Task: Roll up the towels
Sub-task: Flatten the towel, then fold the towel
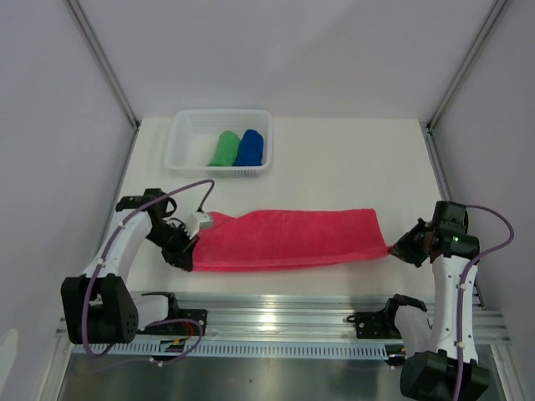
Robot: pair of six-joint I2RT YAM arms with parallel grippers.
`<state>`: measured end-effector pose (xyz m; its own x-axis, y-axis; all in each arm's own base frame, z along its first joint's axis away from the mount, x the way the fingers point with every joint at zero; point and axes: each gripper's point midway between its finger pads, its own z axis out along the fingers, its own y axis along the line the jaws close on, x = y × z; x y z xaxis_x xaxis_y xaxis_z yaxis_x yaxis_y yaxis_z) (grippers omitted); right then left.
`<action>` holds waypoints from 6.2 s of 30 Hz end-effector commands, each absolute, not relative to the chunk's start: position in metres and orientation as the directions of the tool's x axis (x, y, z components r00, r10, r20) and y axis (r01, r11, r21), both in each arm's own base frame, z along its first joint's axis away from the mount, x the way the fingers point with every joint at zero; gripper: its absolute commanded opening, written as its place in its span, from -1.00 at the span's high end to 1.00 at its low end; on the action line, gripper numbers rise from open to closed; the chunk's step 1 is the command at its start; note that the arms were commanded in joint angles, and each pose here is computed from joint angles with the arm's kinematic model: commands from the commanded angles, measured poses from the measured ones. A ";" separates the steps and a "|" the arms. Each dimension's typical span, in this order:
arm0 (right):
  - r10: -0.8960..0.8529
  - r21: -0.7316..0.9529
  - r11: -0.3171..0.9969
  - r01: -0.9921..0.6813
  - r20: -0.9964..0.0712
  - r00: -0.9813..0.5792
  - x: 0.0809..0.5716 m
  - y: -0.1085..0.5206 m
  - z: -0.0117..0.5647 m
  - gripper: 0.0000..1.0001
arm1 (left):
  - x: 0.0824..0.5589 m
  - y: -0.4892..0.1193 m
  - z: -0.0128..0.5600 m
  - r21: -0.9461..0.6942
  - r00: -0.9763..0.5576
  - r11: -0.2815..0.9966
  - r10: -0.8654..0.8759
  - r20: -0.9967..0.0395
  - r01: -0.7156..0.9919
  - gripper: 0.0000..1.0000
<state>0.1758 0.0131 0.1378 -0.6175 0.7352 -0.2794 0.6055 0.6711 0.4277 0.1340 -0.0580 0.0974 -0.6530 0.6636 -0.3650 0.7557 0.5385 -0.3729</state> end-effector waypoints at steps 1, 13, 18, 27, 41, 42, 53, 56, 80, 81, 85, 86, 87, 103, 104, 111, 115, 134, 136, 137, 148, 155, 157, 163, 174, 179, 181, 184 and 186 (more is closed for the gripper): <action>0.749 0.364 0.661 0.656 -0.268 -0.606 0.157 0.007 0.135 1.00 | 0.114 -0.051 0.086 -0.396 -0.627 0.501 0.709 -0.322 0.770 0.96; 0.744 0.302 0.668 0.680 -0.254 -0.618 0.138 0.004 0.149 1.00 | 0.110 -0.037 0.085 -0.403 -0.615 0.499 0.752 -0.239 0.767 0.90; 0.762 0.284 0.648 0.707 -0.255 -0.595 0.142 0.001 0.135 1.00 | 0.149 -0.040 0.069 -0.319 -0.620 0.539 0.735 -0.274 0.779 0.88; 0.721 0.216 0.693 0.688 -0.207 -0.661 0.134 0.001 0.124 0.97 | 0.125 -0.044 0.053 -0.372 -0.566 0.468 0.796 -0.216 0.801 0.80; 0.658 0.108 0.753 0.649 -0.164 -0.735 0.123 0.002 0.135 -0.05 | 0.108 -0.051 0.051 -0.421 -0.473 0.365 0.861 -0.186 0.830 -0.34; 0.654 0.116 0.756 0.644 -0.186 -0.734 0.127 0.000 0.138 -0.05 | 0.099 -0.051 0.058 -0.457 -0.472 0.354 0.865 -0.172 0.816 -0.35; 0.521 0.270 0.854 0.446 -0.419 -0.744 0.287 -0.001 0.102 0.74 | 0.301 -0.021 0.111 -0.094 -0.760 0.785 0.551 -0.346 0.612 0.03; 0.490 0.264 0.871 0.413 -0.424 -0.762 0.316 -0.001 0.080 0.52 | 0.313 -0.025 0.082 -0.045 -0.764 0.793 0.569 -0.304 0.608 -0.18; 0.349 0.269 0.927 0.262 -0.361 -0.865 0.361 0.013 0.008 0.43 | 0.317 -0.063 0.018 -0.117 -0.716 0.707 0.679 -0.163 0.698 0.44; 0.349 0.273 0.926 0.260 -0.360 -0.865 0.361 0.013 0.009 0.47 | 0.316 -0.066 0.019 -0.136 -0.718 0.706 0.675 -0.168 0.695 0.63; 0.356 0.294 0.920 0.258 -0.355 -0.864 0.360 0.016 0.013 0.84 | 0.314 -0.070 0.022 -0.152 -0.726 0.711 0.662 -0.186 0.687 0.99; 0.361 0.289 0.920 0.266 -0.354 -0.863 0.360 0.015 0.012 0.93 | 0.314 -0.068 0.022 -0.146 -0.734 0.721 0.654 -0.180 0.678 0.99; 0.370 0.293 0.916 0.273 -0.358 -0.857 0.362 0.014 0.014 0.99 | 0.317 -0.065 0.022 -0.132 -0.742 0.731 0.645 -0.183 0.669 0.99; 0.315 0.248 0.943 0.222 -0.451 -0.835 0.370 0.006 0.053 0.25 | 0.345 -0.045 0.031 -0.050 -0.818 0.835 0.521 -0.242 0.547 0.99; 0.305 0.240 0.947 0.215 -0.451 -0.839 0.367 0.007 0.052 0.22 | 0.345 -0.045 0.031 -0.054 -0.820 0.837 0.519 -0.242 0.545 0.99; 0.285 0.192 0.954 0.229 -0.361 -0.888 0.333 0.016 0.026 0.06 | 0.341 -0.045 0.028 -0.061 -0.826 0.840 0.514 -0.231 0.539 0.99; 0.276 0.133 0.960 0.247 -0.288 -0.917 0.319 0.014 0.002 0.10 | 0.340 -0.044 0.025 -0.060 -0.828 0.841 0.514 -0.223 0.538 0.99; 0.376 0.182 0.926 0.331 -0.357 -0.855 0.396 0.011 0.022 0.78 | 0.387 -0.024 0.042 0.117 -0.814 0.862 0.504 -0.288 0.492 0.96; 0.375 0.179 0.926 0.331 -0.352 -0.858 0.396 0.011 0.031 0.37 | 0.382 -0.031 0.046 0.082 -0.804 0.856 0.509 -0.307 0.511 0.35; 0.382 0.163 0.924 0.346 -0.360 -0.851 0.394 0.007 0.036 0.11 | 0.379 -0.035 0.050 0.066 -0.796 0.850 0.515 -0.318 0.523 0.17; 0.577 0.114 0.802 0.586 -0.400 -0.712 0.298 -0.022 0.113 -0.11 | 0.293 -0.061 0.117 -0.049 -0.633 0.681 0.648 -0.423 0.730 -0.15; 0.755 0.207 0.655 0.727 -0.158 -0.636 0.210 0.019 0.085 -0.07 | 0.203 -0.052 0.079 -0.035 -0.423 0.426 0.878 -0.223 0.904 -0.15; 0.778 0.227 0.628 0.745 -0.181 -0.601 0.199 0.023 0.081 -0.08 | 0.184 -0.052 0.063 -0.024 -0.358 0.359 0.918 -0.171 0.933 -0.16; 0.793 0.189 0.609 0.771 -0.155 -0.589 0.173 0.024 0.064 -0.08 | 0.186 -0.049 0.041 0.102 -0.261 0.270 0.961 -0.092 0.958 -0.15; 0.869 0.175 0.495 0.851 -0.109 -0.483 0.155 0.029 0.057 -0.11 | 0.193 -0.041 0.037 0.183 -0.305 0.314 0.949 -0.075 0.932 -0.04; 0.925 0.133 0.375 0.917 -0.113 -0.362 0.151 0.026 0.051 -0.11 | 0.196 -0.037 0.034 0.216 -0.303 0.312 0.950 -0.073 0.925 -0.04; 0.944 0.123 0.328 0.937 -0.078 -0.320 0.147 0.032 0.047 -0.09 | 0.194 -0.036 0.030 0.211 -0.299 0.306 0.952 -0.065 0.928 -0.04; 0.943 0.100 0.328 0.939 -0.094 -0.320 0.142 0.033 0.043 -0.08 | 0.194 -0.037 0.026 0.209 -0.299 0.307 0.952 -0.070 0.929 -0.03; 0.949 0.093 0.303 0.948 -0.114 -0.293 0.143 0.031 0.042 -0.08 | 0.196 -0.038 0.026 0.211 -0.295 0.304 0.953 -0.074 0.929 0.00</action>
<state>0.1456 0.0361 0.0442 -0.3780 0.9224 -0.0790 0.9139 0.3854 0.1273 0.1879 -0.0346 0.0252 -0.3103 0.9489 -0.0571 0.9323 0.3155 0.1769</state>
